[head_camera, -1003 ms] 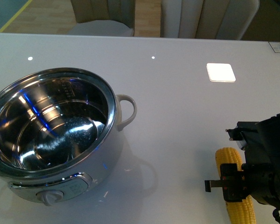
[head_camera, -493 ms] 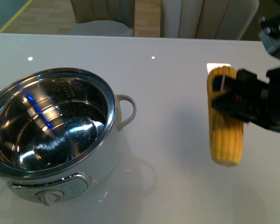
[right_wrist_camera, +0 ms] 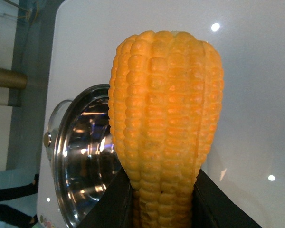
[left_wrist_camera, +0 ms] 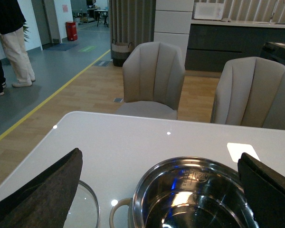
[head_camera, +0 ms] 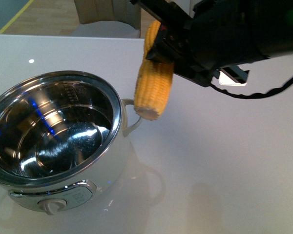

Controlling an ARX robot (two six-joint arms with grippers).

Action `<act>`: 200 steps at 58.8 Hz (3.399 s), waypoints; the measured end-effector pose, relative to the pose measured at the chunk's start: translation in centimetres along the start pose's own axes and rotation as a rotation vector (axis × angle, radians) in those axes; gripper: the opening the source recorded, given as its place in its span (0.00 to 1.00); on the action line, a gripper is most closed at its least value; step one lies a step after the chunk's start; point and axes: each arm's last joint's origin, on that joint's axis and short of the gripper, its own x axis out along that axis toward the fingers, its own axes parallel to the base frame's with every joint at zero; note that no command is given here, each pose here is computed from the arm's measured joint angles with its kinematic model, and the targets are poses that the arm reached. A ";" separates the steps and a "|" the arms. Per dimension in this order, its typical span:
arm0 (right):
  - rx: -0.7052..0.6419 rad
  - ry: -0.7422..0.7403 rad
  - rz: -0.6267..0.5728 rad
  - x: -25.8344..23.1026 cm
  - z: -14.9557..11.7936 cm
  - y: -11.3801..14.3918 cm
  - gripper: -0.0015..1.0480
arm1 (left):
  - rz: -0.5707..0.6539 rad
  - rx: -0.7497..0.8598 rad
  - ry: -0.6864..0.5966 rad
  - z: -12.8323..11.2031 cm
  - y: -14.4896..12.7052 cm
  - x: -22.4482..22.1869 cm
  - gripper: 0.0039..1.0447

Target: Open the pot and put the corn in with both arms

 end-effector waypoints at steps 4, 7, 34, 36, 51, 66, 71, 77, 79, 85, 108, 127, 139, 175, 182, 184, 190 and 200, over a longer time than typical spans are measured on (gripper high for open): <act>0.011 0.022 0.012 1.0 -0.2 0.7 0.19 | 0.000 0.000 0.000 0.0 0.0 0.0 0.93; 0.015 0.043 0.019 1.8 -0.6 1.2 0.19 | 0.000 0.000 0.000 0.0 0.0 0.0 0.93; -0.034 0.194 0.069 5.8 -3.9 4.4 0.19 | 0.000 0.000 0.000 0.0 0.0 0.0 0.93; -0.036 0.202 0.063 6.1 -4.0 4.3 0.19 | 0.000 0.000 0.000 0.0 0.0 0.0 0.93; -0.061 0.232 0.068 7.2 -4.4 4.9 0.18 | 0.000 0.000 0.000 0.0 0.0 0.0 0.93; -0.047 0.248 0.066 8.4 -4.7 4.9 0.20 | 0.000 0.000 0.000 0.0 0.0 0.0 0.93; -0.037 0.251 0.066 8.5 -4.7 4.9 0.34 | 0.000 0.000 0.000 0.0 0.0 0.0 0.93; -0.033 0.251 0.069 8.5 -4.7 4.9 0.51 | 0.000 0.000 0.000 0.0 0.0 0.0 0.93; -0.032 0.251 0.072 8.5 -4.7 5.0 0.58 | 0.000 0.000 0.000 0.0 0.0 0.0 0.93; -0.031 0.251 0.072 8.5 -4.9 4.7 0.72 | 0.000 0.000 0.000 0.0 0.0 0.0 0.93; 0.054 0.139 0.087 4.6 -2.3 1.4 0.92 | 0.000 0.000 0.000 0.0 0.0 0.0 0.93; 0.035 -0.219 -0.039 -8.3 1.3 -6.7 0.92 | 0.000 0.000 0.000 0.0 0.0 0.0 0.93; -0.046 -0.262 -0.184 -15.4 -1.3 -10.7 0.92 | 0.000 0.000 0.000 0.0 0.0 0.0 0.93; -0.550 -0.819 -0.399 -20.4 -5.2 -12.4 0.16 | 0.000 0.000 0.001 0.0 0.0 0.0 0.93; -0.558 -0.806 -0.407 -20.6 -6.3 -12.7 0.02 | 0.000 0.000 0.000 0.0 0.0 0.0 0.93; -0.559 -0.803 -0.409 -20.7 -6.5 -12.7 0.02 | 0.000 0.000 0.000 0.0 0.0 0.0 0.93; -0.562 -0.815 -0.406 -21.2 -6.7 -12.4 0.02 | 0.000 0.000 0.000 0.0 0.0 0.0 0.93; -0.565 -0.828 -0.403 -22.1 -7.2 -12.1 0.02 | 0.000 0.000 0.001 0.0 0.0 0.0 0.93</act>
